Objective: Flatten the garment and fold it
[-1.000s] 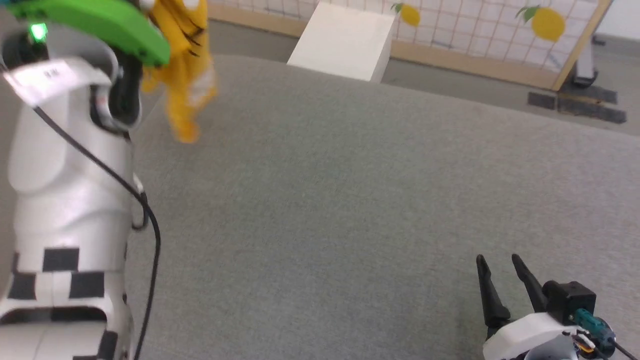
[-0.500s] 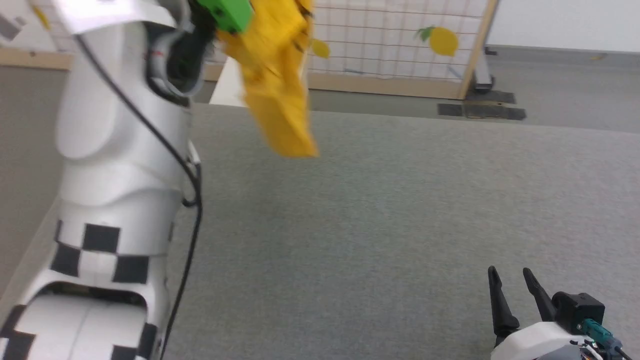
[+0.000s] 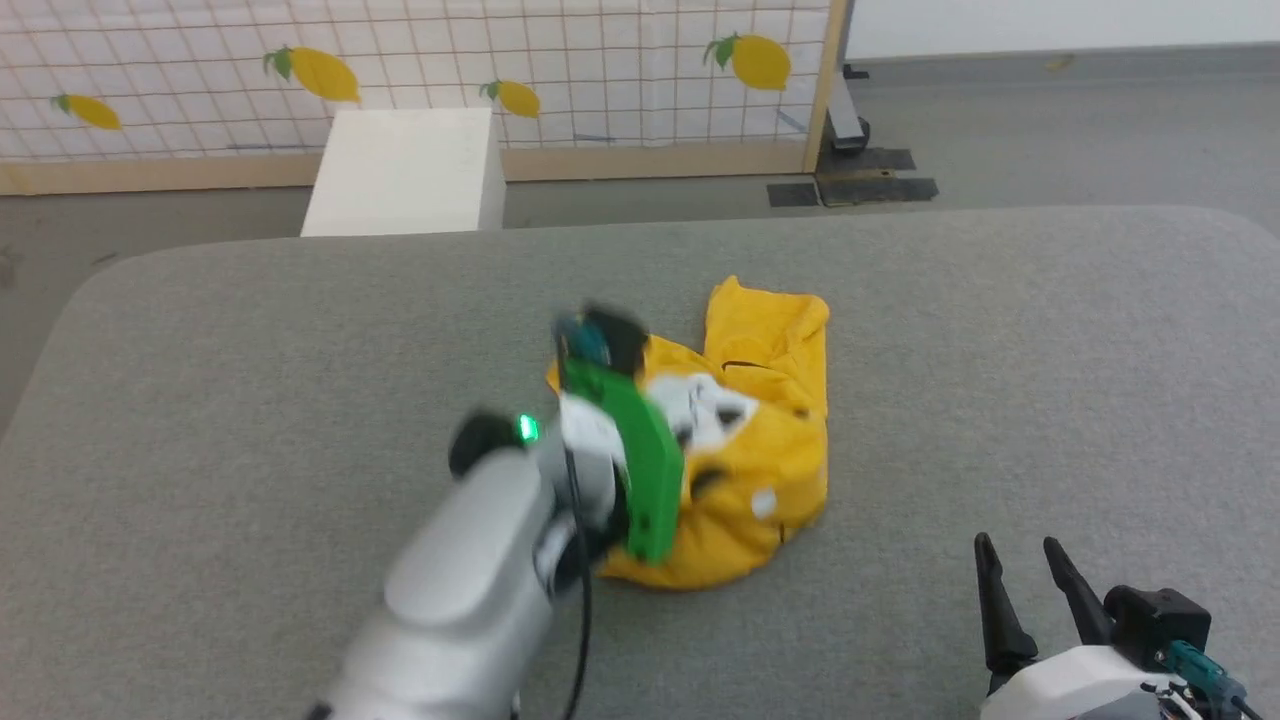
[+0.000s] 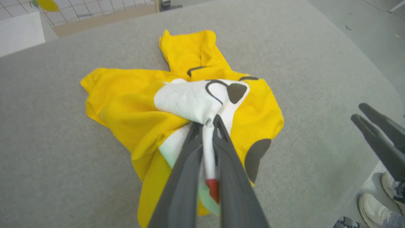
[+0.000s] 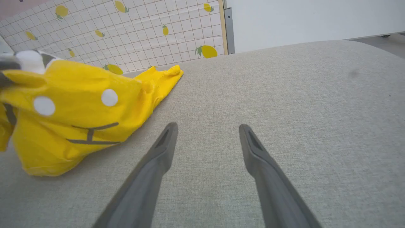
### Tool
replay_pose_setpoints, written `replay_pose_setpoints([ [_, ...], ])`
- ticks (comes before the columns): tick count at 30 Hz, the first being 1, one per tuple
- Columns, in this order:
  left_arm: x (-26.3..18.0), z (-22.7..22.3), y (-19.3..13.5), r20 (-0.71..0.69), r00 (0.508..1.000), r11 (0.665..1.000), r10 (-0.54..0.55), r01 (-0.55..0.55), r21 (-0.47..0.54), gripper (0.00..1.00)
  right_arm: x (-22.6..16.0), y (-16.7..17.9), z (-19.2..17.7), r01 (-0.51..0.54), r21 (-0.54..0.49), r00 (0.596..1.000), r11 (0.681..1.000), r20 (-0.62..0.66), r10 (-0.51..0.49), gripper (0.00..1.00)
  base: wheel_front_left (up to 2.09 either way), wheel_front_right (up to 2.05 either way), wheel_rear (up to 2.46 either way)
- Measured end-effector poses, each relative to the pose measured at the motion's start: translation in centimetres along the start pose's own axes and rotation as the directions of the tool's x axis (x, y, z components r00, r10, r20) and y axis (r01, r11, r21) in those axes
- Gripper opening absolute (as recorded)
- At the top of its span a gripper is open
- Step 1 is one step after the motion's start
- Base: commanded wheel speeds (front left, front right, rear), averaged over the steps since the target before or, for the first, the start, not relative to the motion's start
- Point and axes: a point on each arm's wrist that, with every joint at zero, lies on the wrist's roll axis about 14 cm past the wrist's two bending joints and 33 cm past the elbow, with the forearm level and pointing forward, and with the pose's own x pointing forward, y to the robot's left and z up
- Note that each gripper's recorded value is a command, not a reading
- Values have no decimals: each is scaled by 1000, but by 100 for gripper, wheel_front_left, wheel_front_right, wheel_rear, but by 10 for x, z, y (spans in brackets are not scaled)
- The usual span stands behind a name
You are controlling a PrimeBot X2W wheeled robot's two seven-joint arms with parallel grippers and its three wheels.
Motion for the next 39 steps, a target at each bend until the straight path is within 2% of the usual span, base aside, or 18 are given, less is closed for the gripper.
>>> replay_pose_setpoints([
  [4, 9, -76, -18, -194, 980, 999, -48, 44, -29, 0, -3, -11, -2, 34, 2, 999, 999, -5, -34, 100, 0, 0, 0],
  [7, 9, -108, -27, -293, 954, 998, -66, 58, -37, 0, -3, -16, -3, 49, 3, 999, 999, -8, -49, 100, 0, 0, 0],
  [8, 8, -112, -29, -305, 949, 997, -76, 62, -55, 36, -3, -16, -3, 51, 3, 999, 999, -8, -51, 100, 0, 0, 0],
  [9, 7, -110, -32, -294, 952, 994, -87, 63, -91, 100, -2, -17, -3, 52, 3, 999, 999, -8, -52, 100, 0, 0, 0],
  [13, 6, -71, -26, -134, 988, 967, -80, 45, -249, 100, 1, -16, 0, 50, 4, 999, 999, 0, -50, 100, 0, 0, 0],
  [15, 1, -32, -13, 19, 999, 931, -40, 44, -363, 100, 2, -15, 5, 48, 6, 999, 999, 15, -48, 100, 0, 0, 0],
  [17, -9, 7, 6, 161, 987, 907, 26, 44, -419, 100, 4, -13, 10, 39, 5, 999, 999, 30, -39, 100, 0, 0, 0],
  [19, -26, 42, 29, 294, 949, 897, 110, 33, -442, 100, 5, -9, 14, 26, 4, 999, 1000, 43, -27, 100, 0, 0, 0],
  [20, -39, 60, 44, 371, 914, 893, 165, 22, -450, 100, 6, -7, 16, 20, 4, 999, 1000, 50, -20, 100, 0, 0, 0],
  [22, -73, 88, 82, 509, 806, 873, 302, -19, -488, 100, 8, -3, 22, 8, 2, 998, 1000, 67, -8, 100, 0, 0, 0],
  [24, -102, 97, 109, 580, 712, 862, 396, -69, -503, 100, 11, 1, 29, -5, -3, 996, 1000, 88, 5, 100, 0, 0, 0],
  [26, -124, 95, 128, 612, 641, 856, 462, -141, -498, 100, 15, 6, 37, -18, -8, 994, 1000, 110, 19, 100, 0, 0, 0],
  [28, -148, 79, 150, 627, 564, 836, 537, -254, -487, 100, 20, 11, 44, -34, -15, 991, 999, 128, 36, 100, 0, 0, 0],
  [30, -158, 62, 158, 627, 538, 826, 563, -355, -437, 100, 23, 15, 46, -44, -19, 991, 999, 128, 46, 100, 0, 0, 0],
  [31, -162, 53, 158, 629, 531, 822, 569, -405, -401, 100, 25, 17, 46, -50, -22, 991, 999, 125, 52, 100, 0, 0, 0],
  [34, -163, 26, 154, 614, 547, 812, 569, -492, -314, 100, 30, 22, 42, -64, -23, 993, 998, 97, 66, 100, 0, 0, 0],
  [39, -162, -11, 149, 559, 564, 785, 608, -532, -316, 100, 55, 33, 52, -91, -46, 994, 995, 59, 93, 100, 0, 0, 0],
])
